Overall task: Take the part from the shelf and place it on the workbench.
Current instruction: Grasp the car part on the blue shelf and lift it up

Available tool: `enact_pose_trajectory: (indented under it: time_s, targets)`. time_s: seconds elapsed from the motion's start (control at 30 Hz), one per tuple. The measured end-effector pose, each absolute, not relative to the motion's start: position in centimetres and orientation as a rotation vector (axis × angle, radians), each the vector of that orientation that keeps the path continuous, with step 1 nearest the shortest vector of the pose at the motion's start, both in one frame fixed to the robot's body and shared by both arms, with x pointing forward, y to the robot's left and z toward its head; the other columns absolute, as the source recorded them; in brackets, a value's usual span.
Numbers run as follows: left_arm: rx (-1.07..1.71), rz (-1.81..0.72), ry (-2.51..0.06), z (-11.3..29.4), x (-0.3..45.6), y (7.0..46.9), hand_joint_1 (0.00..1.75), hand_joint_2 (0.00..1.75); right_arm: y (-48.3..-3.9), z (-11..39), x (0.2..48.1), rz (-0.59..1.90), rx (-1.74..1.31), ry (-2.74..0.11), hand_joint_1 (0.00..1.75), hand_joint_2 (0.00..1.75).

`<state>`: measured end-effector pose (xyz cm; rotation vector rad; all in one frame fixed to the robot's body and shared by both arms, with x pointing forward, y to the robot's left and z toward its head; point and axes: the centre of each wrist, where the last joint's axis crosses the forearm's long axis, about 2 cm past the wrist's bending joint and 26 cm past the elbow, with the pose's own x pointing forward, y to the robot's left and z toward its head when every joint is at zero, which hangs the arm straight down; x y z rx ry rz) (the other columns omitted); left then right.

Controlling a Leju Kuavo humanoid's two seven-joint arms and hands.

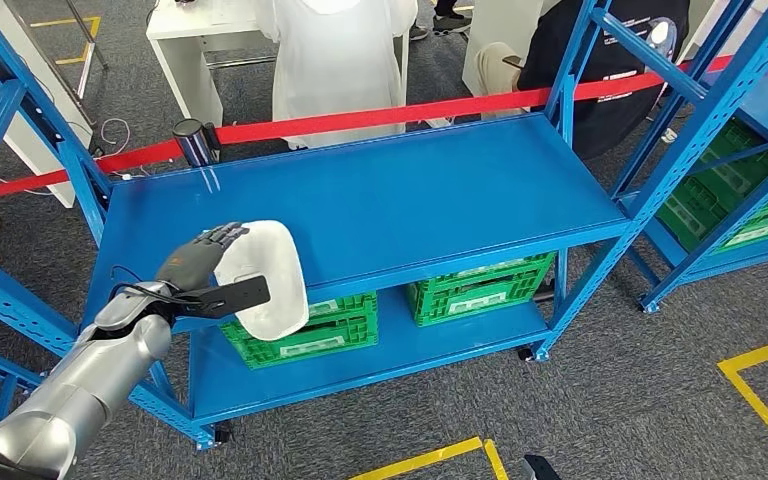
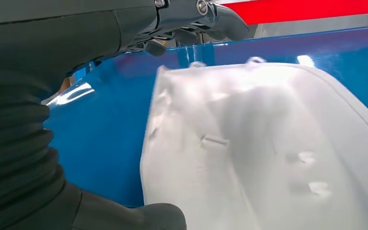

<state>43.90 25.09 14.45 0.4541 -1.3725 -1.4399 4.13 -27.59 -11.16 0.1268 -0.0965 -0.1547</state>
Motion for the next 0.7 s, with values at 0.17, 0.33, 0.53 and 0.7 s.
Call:
enact_pose_trajectory:
  time_s: [0.17, 0.33, 0.53, 0.7]
  targets:
    - [0.456, -1.437, -1.372, 14.45, 43.91, 25.13, 0.0, 1.75, -27.59, -11.17, 4.13, -0.156, 0.127, -0.098, 0.0, 0.0]
    - [0.457, -1.436, -1.373, 14.45, 43.91, 25.12, 0.0, 1.75, -27.59, -11.16, 4.13, -0.156, 0.127, -0.098, 0.0, 0.0]
    - [0.463, -1.433, -1.376, 14.47, 43.9, 25.0, 0.0, 1.75, -27.59, -11.16, 4.14, -0.157, 0.127, -0.097, 0.0, 0.0]
    - [0.465, -1.431, -1.379, 14.46, 43.89, 24.86, 0.0, 1.75, -27.59, -11.16, 4.14, -0.157, 0.127, -0.097, 0.0, 0.0]
